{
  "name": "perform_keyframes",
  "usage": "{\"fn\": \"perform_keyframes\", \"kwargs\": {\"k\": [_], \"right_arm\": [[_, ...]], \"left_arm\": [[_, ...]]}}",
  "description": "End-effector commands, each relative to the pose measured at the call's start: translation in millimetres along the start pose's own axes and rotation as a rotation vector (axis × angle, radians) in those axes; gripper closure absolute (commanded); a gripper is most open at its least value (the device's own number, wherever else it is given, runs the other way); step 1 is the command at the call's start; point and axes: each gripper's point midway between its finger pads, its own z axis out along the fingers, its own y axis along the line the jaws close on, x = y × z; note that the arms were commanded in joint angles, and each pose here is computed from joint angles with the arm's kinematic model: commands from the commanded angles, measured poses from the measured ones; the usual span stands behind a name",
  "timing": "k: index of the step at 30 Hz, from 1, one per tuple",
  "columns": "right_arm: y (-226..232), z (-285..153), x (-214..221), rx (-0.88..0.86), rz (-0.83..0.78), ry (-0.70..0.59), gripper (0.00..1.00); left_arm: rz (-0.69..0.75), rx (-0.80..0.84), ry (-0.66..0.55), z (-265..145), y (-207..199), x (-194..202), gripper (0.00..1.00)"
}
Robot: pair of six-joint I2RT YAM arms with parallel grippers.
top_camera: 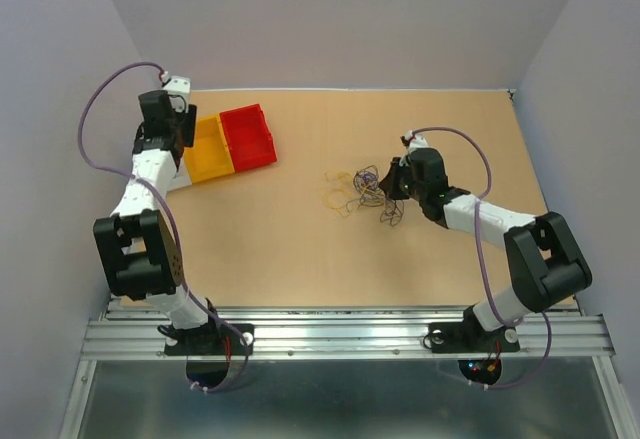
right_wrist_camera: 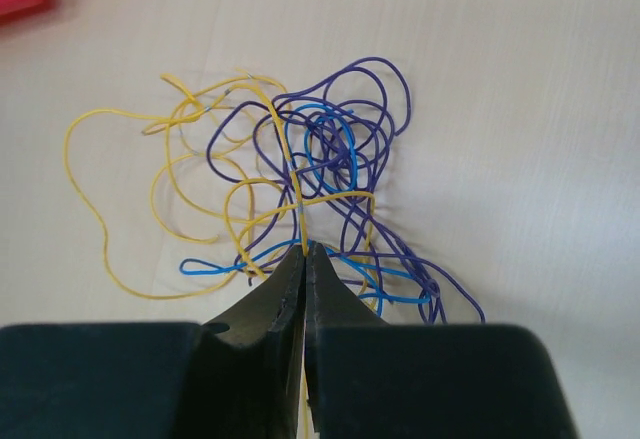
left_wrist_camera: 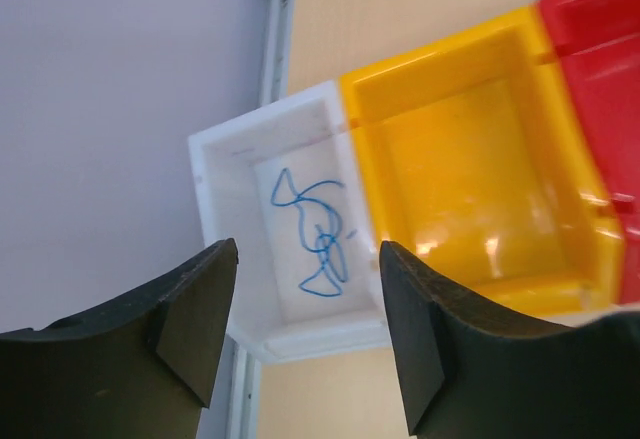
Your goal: Untangle the cables
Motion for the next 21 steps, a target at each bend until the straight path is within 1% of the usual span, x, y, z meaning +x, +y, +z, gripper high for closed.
{"fn": "perform_keyframes", "kwargs": {"k": [1,2,3,6,7,10,11,12,13,15,16,17,18,19,21], "right_arm": [[19,-22,-25,-0.092,-0.042,-0.102,0.95],[21,-27,-26,-0.1,-0.044,-0.112,0.94],[22,-31,-26,-0.105,-0.047,-0.117,0.94],[34,-50,-28,-0.171,-0.061,-0.142,0.94],[42,-59,-29,-0.215,-0.069,-0.157,0.94],[54,-73,-33,-0.284,-0.085,-0.192,0.94],[57,-79,-33,-0.302,-0.088,-0.204,0.94],[58,-82,-33,-0.311,-0.091,-0.209,0.94],[59,-85,-33,-0.317,-0.091,-0.212,0.94],[59,-90,-34,-0.317,-0.089,-0.227,0.94],[58,-92,-35,-0.309,-0.086,-0.233,0.94],[58,-92,-34,-0.309,-0.087,-0.233,0.94],[57,-93,-35,-0.306,-0.085,-0.237,0.94],[56,-94,-34,-0.304,-0.085,-0.235,0.94],[55,-93,-33,-0.299,-0.086,-0.233,0.94]], "left_arm": [[0.094,0.1,-0.158,-56,-60,-46,0.3],[0.108,0.12,-0.17,-63,-71,-49,0.3],[0.167,0.227,-0.219,-82,-124,-61,0.3],[0.226,0.37,-0.285,-116,-193,-72,0.3],[0.237,0.448,-0.322,-136,-235,-78,0.3],[0.252,0.562,-0.397,-158,-294,-89,0.28],[0.27,0.643,-0.435,-175,-321,-96,0.27],[0.273,0.676,-0.449,-179,-333,-99,0.27],[0.292,0.766,-0.457,-181,-358,-95,0.26],[0.282,0.823,-0.483,-183,-376,-102,0.23],[0.3,0.868,-0.459,-175,-393,-92,0.22],[0.299,0.876,-0.456,-171,-399,-93,0.21],[0.295,0.885,-0.433,-166,-405,-88,0.21],[0.31,0.909,-0.394,-156,-416,-72,0.21],[0.321,0.931,-0.374,-152,-421,-57,0.21]]}}
